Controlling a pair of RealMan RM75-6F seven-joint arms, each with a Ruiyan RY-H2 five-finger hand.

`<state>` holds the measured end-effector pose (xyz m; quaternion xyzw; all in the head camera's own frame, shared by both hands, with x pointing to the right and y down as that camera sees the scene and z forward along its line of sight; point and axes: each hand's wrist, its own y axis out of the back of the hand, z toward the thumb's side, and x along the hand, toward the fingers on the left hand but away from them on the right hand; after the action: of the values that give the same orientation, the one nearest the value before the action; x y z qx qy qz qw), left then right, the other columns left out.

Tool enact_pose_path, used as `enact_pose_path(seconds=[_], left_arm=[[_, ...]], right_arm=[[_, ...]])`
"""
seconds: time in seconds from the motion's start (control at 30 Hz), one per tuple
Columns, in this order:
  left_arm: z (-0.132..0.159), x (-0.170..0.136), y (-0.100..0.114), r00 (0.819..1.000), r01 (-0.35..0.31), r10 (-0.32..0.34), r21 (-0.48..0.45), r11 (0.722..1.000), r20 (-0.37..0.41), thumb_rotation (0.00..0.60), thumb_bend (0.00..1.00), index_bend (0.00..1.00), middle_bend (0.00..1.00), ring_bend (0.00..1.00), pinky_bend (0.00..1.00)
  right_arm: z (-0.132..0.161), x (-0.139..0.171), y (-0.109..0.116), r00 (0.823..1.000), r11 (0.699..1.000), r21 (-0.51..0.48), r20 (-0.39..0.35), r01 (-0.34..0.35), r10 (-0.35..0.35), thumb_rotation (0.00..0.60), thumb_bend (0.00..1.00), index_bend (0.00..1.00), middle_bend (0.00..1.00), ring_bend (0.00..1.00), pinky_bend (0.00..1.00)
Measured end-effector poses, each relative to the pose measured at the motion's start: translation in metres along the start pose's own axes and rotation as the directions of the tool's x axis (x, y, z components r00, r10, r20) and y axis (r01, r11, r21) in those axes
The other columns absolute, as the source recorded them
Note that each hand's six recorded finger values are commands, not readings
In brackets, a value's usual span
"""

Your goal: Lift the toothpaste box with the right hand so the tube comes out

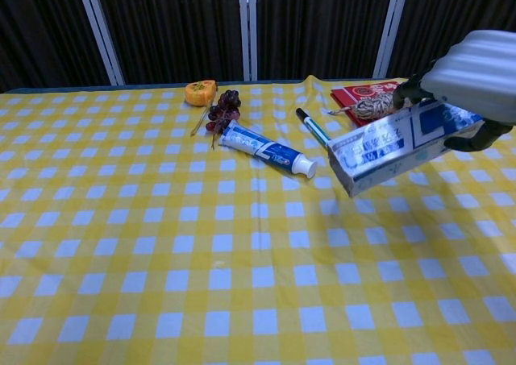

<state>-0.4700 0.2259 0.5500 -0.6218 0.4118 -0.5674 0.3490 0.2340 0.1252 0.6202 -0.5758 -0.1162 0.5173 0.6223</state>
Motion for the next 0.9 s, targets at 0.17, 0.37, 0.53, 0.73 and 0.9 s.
enact_pose_path(seconds=[0.17, 0.37, 0.53, 0.73, 0.9], left_arm=[[-0.002, -0.001, 0.000, 1.000, 0.000, 0.000, -0.004, 1.000, -0.005, 0.600, 0.00, 0.00, 0.00, 0.00, 0.00], [-0.005, -0.002, 0.004, 1.000, -0.009, 0.009, -0.012, 1.000, -0.008, 0.600, 0.00, 0.00, 0.00, 0.00, 0.00], [-0.006, -0.004, 0.007, 1.000, -0.021, 0.021, -0.013, 1.000, -0.010, 0.600, 0.00, 0.00, 0.00, 0.00, 0.00], [-0.003, -0.006, 0.007, 1.000, -0.024, 0.024, -0.012, 1.000, 0.004, 0.600, 0.00, 0.00, 0.00, 0.00, 0.00], [-0.002, -0.007, 0.006, 1.000, -0.025, 0.025, -0.010, 1.000, 0.011, 0.600, 0.00, 0.00, 0.00, 0.00, 0.00]], right_arm=[[0.005, 0.005, -0.012, 0.998, 0.993, -0.102, -0.012, -0.058, 0.057, 0.600, 0.00, 0.05, 0.14, 0.19, 0.24], [-0.008, 0.030, -0.018, 0.997, 0.984, -0.161, 0.012, -0.070, 0.073, 0.600, 0.00, 0.05, 0.05, 0.06, 0.08], [-0.025, 0.056, -0.019, 0.998, 0.975, -0.221, 0.048, -0.035, 0.047, 0.600, 0.00, 0.02, 0.00, 0.00, 0.00], [-0.056, 0.096, -0.021, 0.991, 0.942, -0.326, 0.130, 0.084, -0.043, 0.600, 0.00, 0.00, 0.00, 0.00, 0.00], [-0.085, 0.134, -0.027, 0.967, 0.924, -0.321, 0.212, 0.207, -0.143, 0.600, 0.00, 0.00, 0.00, 0.00, 0.00]])
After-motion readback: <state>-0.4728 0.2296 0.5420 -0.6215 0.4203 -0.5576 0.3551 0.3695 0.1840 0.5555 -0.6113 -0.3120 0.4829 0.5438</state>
